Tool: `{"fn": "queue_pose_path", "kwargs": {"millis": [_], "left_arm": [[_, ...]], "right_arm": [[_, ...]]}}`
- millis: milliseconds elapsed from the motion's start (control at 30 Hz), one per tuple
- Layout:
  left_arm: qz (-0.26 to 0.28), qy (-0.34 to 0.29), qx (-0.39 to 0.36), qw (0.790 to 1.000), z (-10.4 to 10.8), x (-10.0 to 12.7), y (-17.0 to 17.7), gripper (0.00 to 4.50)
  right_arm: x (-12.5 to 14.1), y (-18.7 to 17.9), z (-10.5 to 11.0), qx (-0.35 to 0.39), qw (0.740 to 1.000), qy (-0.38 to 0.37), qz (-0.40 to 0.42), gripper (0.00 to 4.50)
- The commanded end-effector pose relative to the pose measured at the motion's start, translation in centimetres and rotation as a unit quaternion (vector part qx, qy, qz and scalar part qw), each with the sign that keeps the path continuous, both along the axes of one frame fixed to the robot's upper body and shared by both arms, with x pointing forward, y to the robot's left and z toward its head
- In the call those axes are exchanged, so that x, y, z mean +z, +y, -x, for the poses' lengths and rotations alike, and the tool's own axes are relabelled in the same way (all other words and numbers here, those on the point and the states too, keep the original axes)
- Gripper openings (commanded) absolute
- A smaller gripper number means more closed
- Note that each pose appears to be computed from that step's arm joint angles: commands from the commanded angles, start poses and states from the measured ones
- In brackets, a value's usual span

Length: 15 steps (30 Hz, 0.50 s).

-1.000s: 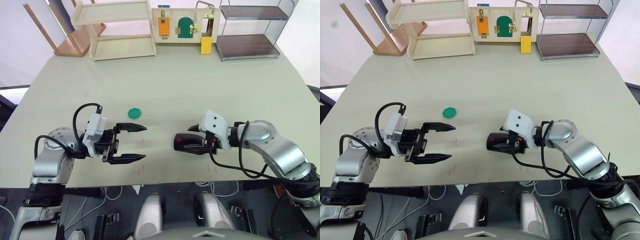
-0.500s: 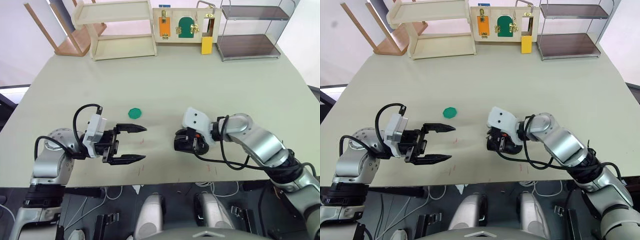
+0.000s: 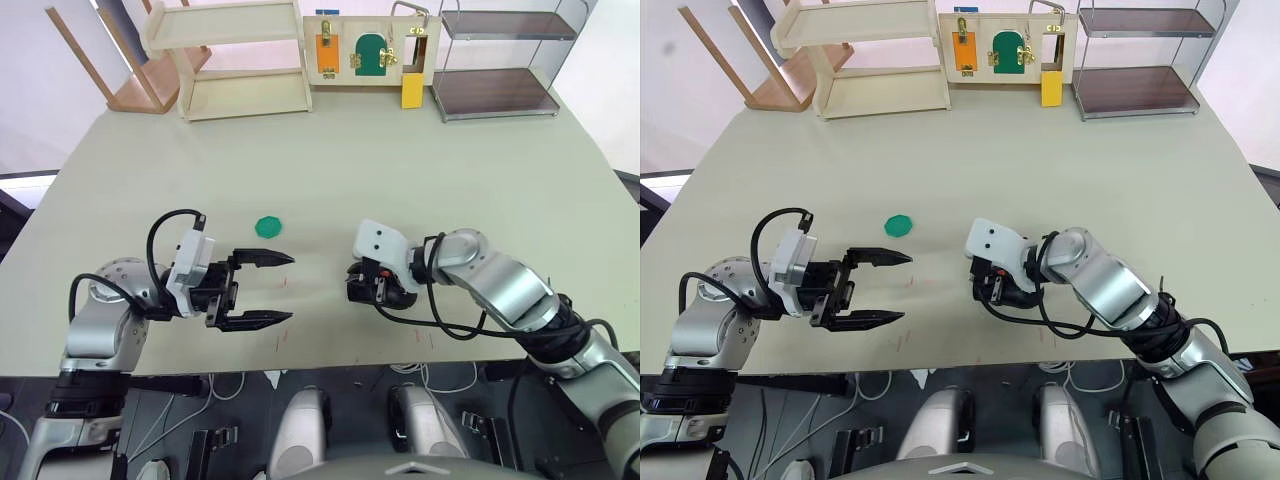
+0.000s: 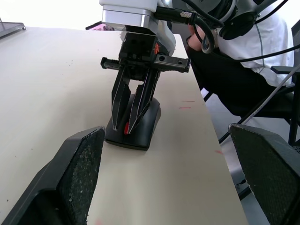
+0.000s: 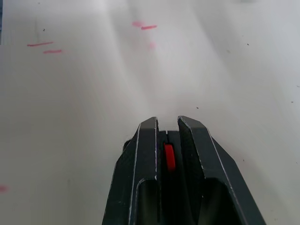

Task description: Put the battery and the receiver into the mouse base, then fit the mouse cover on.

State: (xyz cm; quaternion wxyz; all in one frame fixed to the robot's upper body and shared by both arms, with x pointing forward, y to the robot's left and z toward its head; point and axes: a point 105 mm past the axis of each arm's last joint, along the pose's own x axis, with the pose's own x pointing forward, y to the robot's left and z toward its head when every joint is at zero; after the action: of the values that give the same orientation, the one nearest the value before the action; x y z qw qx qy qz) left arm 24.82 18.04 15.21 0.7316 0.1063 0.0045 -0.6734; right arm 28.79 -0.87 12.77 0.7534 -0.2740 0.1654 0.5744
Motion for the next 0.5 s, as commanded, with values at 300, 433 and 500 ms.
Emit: {"fn": "queue_pose_path", "kwargs": {"millis": [300, 433, 500], "left_arm": [[-0.001, -0.014, -0.006, 1.000, 0.2, 0.7, 0.0, 4.50], [-0.002, -0.014, -0.005, 1.000, 0.2, 0.6, 0.0, 4.50], [-0.001, -0.014, -0.005, 1.000, 0.2, 0.6, 0.0, 4.50]], "right_arm": [[0.1, -0.1, -0.4, -0.012, 0.999, -0.016, 0.025, 0.71], [-0.7, -0.3, 0.1, -0.007, 0.999, 0.003, 0.042, 0.71], [-1.0, -0.5, 0.1, -0.010, 0.999, 0.005, 0.051, 0.71]]}}
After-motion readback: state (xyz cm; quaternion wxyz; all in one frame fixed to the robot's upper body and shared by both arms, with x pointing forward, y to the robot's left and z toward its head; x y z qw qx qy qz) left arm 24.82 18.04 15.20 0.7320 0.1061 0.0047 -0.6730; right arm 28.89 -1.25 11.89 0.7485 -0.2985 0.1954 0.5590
